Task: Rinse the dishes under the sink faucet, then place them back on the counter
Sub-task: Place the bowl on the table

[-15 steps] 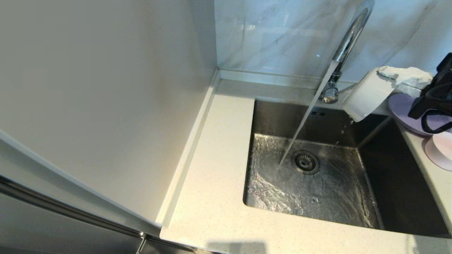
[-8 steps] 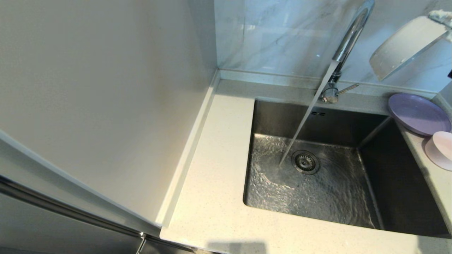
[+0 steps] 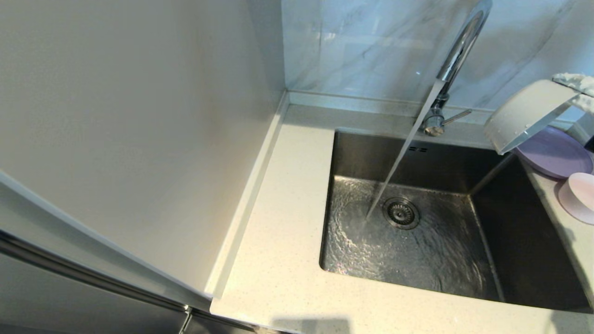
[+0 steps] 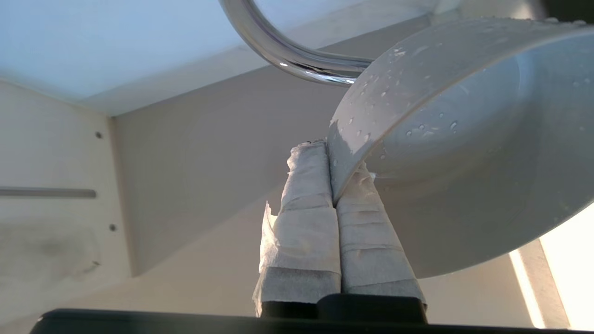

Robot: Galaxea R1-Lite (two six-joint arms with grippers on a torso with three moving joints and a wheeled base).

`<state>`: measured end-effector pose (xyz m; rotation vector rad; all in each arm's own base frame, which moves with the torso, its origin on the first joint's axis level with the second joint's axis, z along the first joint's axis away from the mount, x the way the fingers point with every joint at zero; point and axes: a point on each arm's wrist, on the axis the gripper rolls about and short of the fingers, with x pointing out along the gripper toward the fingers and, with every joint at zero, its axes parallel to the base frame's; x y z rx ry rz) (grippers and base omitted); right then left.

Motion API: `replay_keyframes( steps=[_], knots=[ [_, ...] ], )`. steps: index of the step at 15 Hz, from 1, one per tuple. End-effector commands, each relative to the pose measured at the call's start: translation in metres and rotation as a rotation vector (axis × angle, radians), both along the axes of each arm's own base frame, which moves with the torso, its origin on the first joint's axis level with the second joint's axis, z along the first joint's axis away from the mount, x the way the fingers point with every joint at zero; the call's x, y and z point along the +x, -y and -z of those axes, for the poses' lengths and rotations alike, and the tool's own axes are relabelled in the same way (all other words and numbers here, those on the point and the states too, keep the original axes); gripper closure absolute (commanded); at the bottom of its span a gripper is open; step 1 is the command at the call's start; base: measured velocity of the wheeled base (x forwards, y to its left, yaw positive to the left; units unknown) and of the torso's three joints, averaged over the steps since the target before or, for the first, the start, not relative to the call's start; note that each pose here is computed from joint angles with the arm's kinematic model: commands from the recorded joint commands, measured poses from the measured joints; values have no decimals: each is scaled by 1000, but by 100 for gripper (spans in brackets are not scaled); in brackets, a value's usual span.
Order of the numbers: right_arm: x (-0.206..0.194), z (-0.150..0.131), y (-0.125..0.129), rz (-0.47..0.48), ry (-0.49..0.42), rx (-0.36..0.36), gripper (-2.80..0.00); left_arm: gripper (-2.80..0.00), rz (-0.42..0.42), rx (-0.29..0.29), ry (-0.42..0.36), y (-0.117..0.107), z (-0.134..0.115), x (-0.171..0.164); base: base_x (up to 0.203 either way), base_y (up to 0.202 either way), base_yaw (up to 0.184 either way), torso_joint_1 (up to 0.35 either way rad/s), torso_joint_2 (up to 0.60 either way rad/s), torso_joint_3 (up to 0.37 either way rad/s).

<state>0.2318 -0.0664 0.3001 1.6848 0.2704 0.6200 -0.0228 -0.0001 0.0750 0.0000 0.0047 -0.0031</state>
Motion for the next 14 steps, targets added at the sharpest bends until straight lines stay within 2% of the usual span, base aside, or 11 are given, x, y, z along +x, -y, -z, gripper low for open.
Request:
replay_keyframes(
  steps=[1, 3, 5, 7, 9, 10, 11, 13, 14],
  knots=[
    [-6, -16, 3, 5, 60, -19, 0, 0, 1, 0, 0, 0, 0, 0, 0, 0, 0, 0, 0, 0],
    [-15, -69, 4, 10, 234, -65, 0, 0, 0, 0, 0, 0, 0, 0, 0, 0, 0, 0, 0, 0],
    [-25, -98, 4, 5, 325, -73, 0, 0, 0, 0, 0, 0, 0, 0, 0, 0, 0, 0, 0, 0],
    [-25, -88, 4, -12, 285, -67, 0, 0, 0, 0, 0, 0, 0, 0, 0, 0, 0, 0, 0, 0],
    [-22, -52, 5, -52, 142, -44, 0, 0, 0, 0, 0, 0, 0, 0, 0, 0, 0, 0, 0, 0],
    [-22, -43, 5, -68, 95, -37, 0, 0, 0, 0, 0, 0, 0, 0, 0, 0, 0, 0, 0, 0],
    [-23, -45, 5, -82, 78, -41, 0, 0, 0, 0, 0, 0, 0, 0, 0, 0, 0, 0, 0, 0],
    [-26, -72, 5, -99, 91, -66, 0, 0, 0, 0, 0, 0, 0, 0, 0, 0, 0, 0, 0, 0],
    [-25, -85, 5, -102, 68, -59, 0, 0, 1, 0, 0, 0, 0, 0, 0, 0, 0, -54, 77, 44]
  ],
)
